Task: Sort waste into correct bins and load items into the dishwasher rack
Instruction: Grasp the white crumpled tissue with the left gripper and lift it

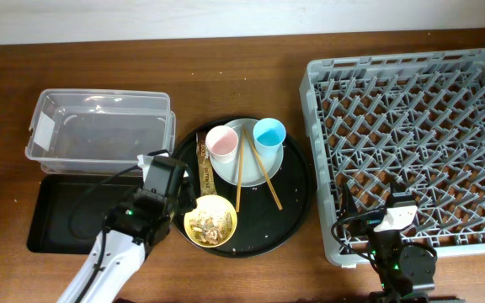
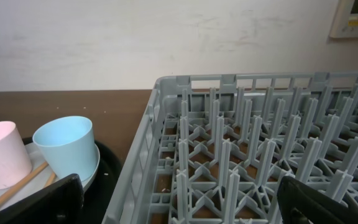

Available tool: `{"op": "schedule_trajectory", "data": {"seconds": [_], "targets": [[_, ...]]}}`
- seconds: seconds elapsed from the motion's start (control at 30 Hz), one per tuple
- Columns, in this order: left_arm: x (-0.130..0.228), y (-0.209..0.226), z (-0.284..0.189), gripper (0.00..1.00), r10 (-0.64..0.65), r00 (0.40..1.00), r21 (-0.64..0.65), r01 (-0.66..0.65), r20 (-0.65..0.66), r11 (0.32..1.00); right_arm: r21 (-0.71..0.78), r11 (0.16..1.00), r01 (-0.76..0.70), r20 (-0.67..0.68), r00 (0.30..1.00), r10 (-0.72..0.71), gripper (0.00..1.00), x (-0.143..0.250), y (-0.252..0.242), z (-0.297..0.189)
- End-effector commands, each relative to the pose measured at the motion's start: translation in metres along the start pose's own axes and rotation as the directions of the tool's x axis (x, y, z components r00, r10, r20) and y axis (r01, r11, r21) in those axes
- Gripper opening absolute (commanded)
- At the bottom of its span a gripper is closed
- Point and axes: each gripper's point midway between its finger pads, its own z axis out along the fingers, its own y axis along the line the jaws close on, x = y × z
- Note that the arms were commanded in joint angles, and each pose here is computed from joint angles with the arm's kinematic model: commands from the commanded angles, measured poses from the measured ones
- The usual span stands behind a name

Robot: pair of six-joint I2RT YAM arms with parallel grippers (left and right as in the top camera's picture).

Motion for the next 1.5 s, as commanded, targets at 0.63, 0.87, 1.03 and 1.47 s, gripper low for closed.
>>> {"op": "schedule_trajectory", "data": {"seconds": [0.63,0.87,1.03,1.47], "targets": [[0.018,0.001,0.08,0.66,0.082,0.997,-0.069,-0.082,0.003,0.994,0.001,1.0,-0.005,-0.003,1.0,0.005,0.98,0.002,-0.001,0.0],[0.018,0.001,0.082,0.31,0.083,0.997,-0.07,-0.083,0.001,0.994,0.001,1.0,-0.005,-0.003,1.0,0.005,0.98,0.002,-0.001,0.0],[-0.005,-0.01,0.052,0.05,0.068,0.993,0.002,-0.069,0.093,0.998,0.001,1.0,-0.005,-0.003,1.0,0.005,0.98,0.002,-0.001,0.0],[-0.118,0.014,-0.115,0.0,-0.16,0.846,0.19,0.07,0.509,0.979,0.001,1.0,-0.005,-0.003,1.0,0.005,0.98,0.002,-0.001,0.0]]}}
